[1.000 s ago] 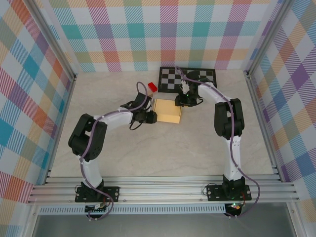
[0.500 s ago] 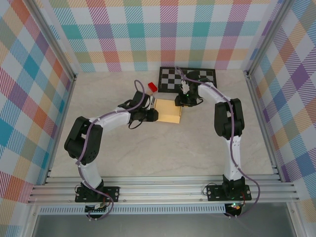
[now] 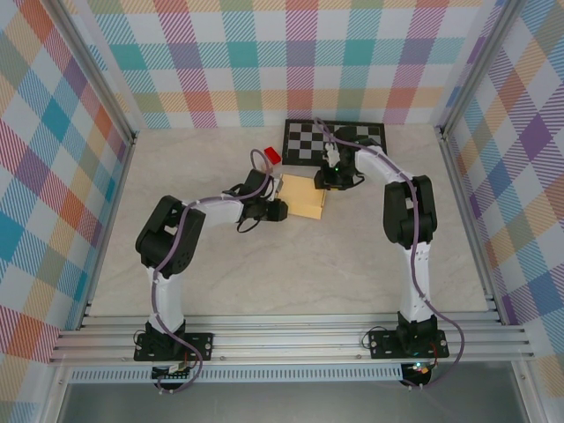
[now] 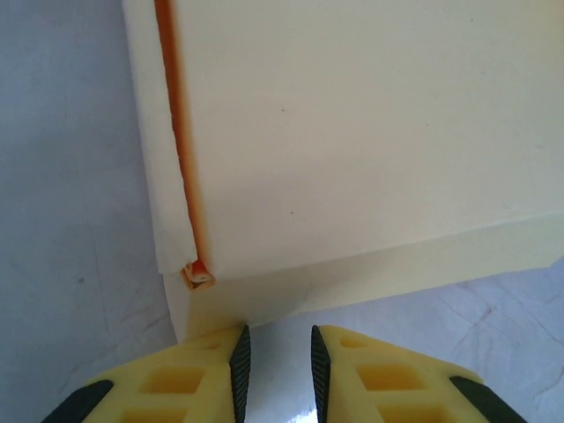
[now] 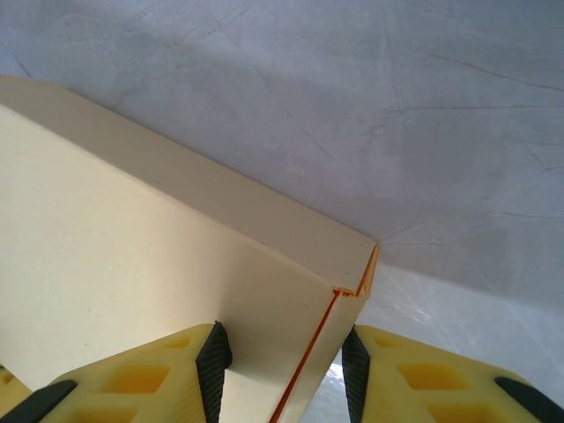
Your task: Fold the paper box
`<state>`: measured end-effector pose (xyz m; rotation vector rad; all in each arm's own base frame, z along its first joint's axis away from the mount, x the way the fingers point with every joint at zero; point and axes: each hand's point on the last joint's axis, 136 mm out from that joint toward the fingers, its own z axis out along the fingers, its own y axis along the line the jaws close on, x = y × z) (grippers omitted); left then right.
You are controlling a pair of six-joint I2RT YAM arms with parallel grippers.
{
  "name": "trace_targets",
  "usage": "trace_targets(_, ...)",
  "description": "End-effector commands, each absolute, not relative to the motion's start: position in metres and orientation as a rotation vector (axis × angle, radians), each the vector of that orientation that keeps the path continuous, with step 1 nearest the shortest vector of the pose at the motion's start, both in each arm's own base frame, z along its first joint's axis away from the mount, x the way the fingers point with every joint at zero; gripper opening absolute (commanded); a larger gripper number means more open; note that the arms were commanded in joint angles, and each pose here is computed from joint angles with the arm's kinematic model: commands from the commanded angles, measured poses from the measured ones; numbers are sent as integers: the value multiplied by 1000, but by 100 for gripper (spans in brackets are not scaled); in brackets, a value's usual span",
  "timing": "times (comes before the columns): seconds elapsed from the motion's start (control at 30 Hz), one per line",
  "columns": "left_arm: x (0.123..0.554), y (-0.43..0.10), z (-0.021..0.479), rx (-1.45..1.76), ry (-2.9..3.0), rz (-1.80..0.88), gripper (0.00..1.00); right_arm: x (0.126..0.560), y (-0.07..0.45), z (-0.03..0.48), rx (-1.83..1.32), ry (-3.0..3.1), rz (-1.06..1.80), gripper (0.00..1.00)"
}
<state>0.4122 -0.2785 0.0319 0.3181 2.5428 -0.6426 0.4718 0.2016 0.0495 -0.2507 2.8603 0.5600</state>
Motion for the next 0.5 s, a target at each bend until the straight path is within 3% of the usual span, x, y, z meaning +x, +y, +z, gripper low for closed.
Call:
trace_targets(0.0,427,-285,35,336,2472,-668,29,429,179,-11,-275,3105,407,41)
trace_targets(0.13,433,-271,46,286,2447,-578,32,428,179,-5,-253,3099,408,41)
trace_targets(0.47,424,-265,71,214,2439,-667,32,442,177,48,-136,2966,469,48)
